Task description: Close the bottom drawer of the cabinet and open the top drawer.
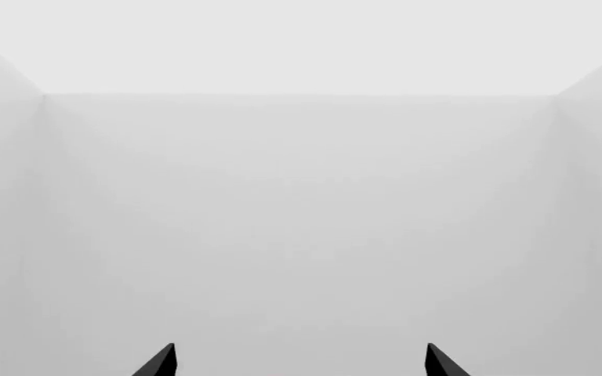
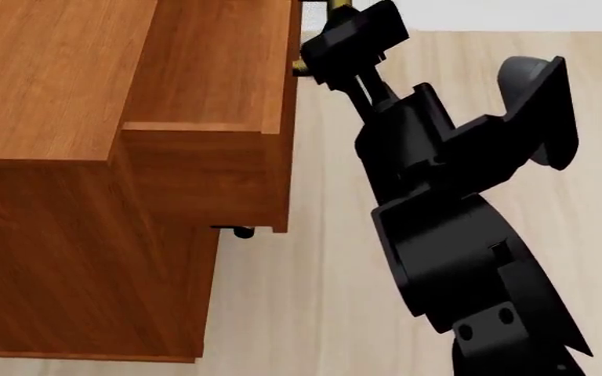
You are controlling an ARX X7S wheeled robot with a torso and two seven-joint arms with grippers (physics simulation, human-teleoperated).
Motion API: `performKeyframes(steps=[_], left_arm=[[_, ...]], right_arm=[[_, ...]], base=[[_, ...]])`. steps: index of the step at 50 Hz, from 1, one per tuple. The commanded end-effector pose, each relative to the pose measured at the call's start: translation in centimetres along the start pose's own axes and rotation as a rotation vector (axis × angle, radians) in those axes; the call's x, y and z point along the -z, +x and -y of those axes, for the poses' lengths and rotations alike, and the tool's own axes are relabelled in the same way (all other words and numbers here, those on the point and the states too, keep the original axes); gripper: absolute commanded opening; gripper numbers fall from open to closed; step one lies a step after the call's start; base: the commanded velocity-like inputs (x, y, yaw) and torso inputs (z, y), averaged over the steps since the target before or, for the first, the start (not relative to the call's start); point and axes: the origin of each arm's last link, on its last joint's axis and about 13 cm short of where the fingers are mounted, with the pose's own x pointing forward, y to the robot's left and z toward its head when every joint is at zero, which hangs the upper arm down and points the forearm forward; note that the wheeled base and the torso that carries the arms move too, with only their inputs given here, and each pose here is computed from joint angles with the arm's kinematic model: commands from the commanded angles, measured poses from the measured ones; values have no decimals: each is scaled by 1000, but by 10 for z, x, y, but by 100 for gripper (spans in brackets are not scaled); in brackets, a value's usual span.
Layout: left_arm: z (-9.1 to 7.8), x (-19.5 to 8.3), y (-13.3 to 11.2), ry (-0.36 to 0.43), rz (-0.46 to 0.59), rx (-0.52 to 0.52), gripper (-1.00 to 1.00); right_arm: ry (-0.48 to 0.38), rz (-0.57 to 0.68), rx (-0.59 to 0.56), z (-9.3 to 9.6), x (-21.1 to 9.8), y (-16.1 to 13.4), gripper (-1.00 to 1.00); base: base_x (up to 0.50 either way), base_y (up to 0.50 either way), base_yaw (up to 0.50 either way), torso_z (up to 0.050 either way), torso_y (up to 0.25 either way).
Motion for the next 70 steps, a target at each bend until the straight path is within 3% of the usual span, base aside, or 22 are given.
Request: performKeyframes(steps=[1, 19, 25, 38, 43, 50, 55, 58, 60, 61, 70], left_arm=[[1, 0, 1, 0, 1, 5, 100], [3, 1, 2, -5, -2, 13, 100], [4, 1, 2, -6, -2, 13, 100], [4, 2, 1, -10, -3, 13, 100], [4, 3, 0, -13, -2, 13, 100], [4, 4, 0, -16, -5, 15, 100], [4, 4, -1, -16, -6, 14, 100], [4, 5, -1, -17, -7, 13, 100], [3, 5, -2, -18, -6, 13, 100], [3, 5, -2, -17, -5, 13, 100], [4, 4, -2, -21, -2, 12, 100]], right_arm=[[1, 26, -1, 0, -6, -2, 100], [-24, 106, 2, -5, -22, -15, 100], [-78, 135, -8, -11, -26, -17, 100], [-294, 183, -1, -26, -32, -19, 100], [-450, 156, -15, -29, -29, -17, 100], [-559, 128, -6, -29, -29, -16, 100], [-682, 124, -7, -33, -31, -17, 100], [-691, 123, -12, -35, -32, -19, 100], [-743, 95, -21, -36, -31, -20, 100], [-811, 91, -33, -41, -31, -21, 100], [-921, 47, -56, -46, -30, -21, 100]], base=[[0, 0, 0, 0, 0], [0, 0, 0, 0, 0], [0, 0, 0, 0, 0], [0, 0, 0, 0, 0], [0, 0, 0, 0, 0], [0, 0, 0, 0, 0], [0, 0, 0, 0, 0], [0, 0, 0, 0, 0], [0, 0, 0, 0, 0], [0, 0, 0, 0, 0], [0, 0, 0, 0, 0]])
